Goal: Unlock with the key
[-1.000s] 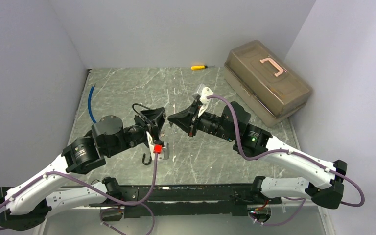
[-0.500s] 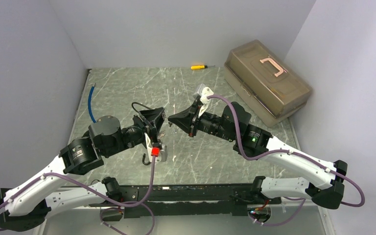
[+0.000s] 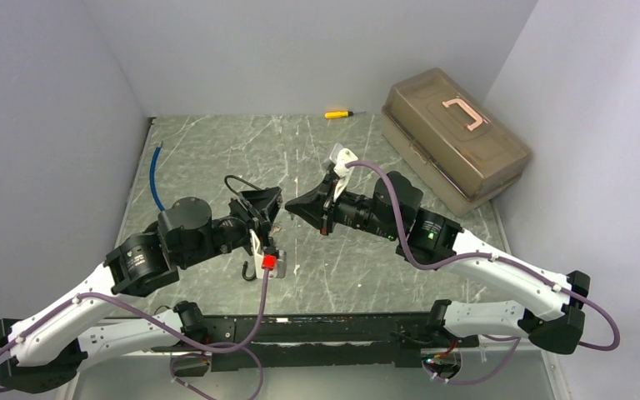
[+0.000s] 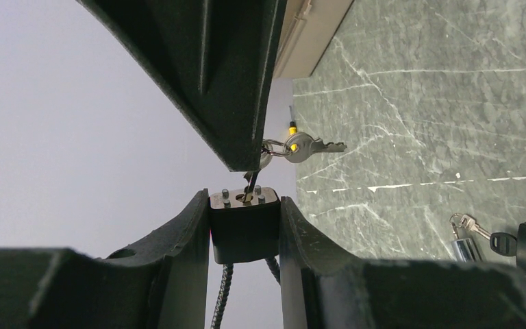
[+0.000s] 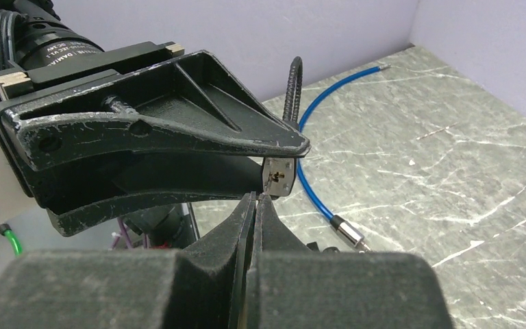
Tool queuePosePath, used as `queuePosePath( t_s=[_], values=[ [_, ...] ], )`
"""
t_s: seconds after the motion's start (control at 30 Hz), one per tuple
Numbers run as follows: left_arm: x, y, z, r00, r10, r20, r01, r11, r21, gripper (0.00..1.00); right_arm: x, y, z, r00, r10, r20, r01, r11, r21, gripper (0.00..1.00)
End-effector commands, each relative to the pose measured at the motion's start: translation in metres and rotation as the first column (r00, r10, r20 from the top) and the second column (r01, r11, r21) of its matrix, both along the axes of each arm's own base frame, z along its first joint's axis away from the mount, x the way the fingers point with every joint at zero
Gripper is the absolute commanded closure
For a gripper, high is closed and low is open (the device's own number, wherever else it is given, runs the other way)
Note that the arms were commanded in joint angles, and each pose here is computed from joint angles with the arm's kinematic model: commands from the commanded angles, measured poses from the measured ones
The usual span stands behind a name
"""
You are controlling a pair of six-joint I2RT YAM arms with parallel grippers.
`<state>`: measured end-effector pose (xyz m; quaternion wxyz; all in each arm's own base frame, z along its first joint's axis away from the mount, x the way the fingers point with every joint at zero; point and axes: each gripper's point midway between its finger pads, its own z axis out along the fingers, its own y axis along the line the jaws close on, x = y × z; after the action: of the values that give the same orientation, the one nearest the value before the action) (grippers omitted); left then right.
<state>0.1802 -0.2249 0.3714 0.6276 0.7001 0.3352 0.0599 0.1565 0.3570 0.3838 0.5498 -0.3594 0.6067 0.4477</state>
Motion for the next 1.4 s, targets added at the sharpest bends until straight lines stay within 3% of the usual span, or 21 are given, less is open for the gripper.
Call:
queuePosePath(
  t_s=[0.0,0.43,1.37],
  values=[
    [0.001,-0.006,0.007,0.999,-0.019,0.047,0.020,1.000,-0.005,1.00,-0.010,0.004,0.023,0.999,0.045,0.010,-0.046,0.998,0.036,1.00],
    [-0.001,-0.002,0.010,0.999,-0.020,0.045,0.020,1.000,-0.017,1.00,-0.001,0.000,0.006,1.000,-0.007,-0.004,0.007,0.997,-0.072,1.00],
    [-0.001,-0.001,0.000,0.998,-0.025,0.063,0.023,1.000,0.020,1.00,-0.006,-0.009,0.007,1.000,-0.001,0.000,0.001,0.994,-0.108,1.00]
  ],
)
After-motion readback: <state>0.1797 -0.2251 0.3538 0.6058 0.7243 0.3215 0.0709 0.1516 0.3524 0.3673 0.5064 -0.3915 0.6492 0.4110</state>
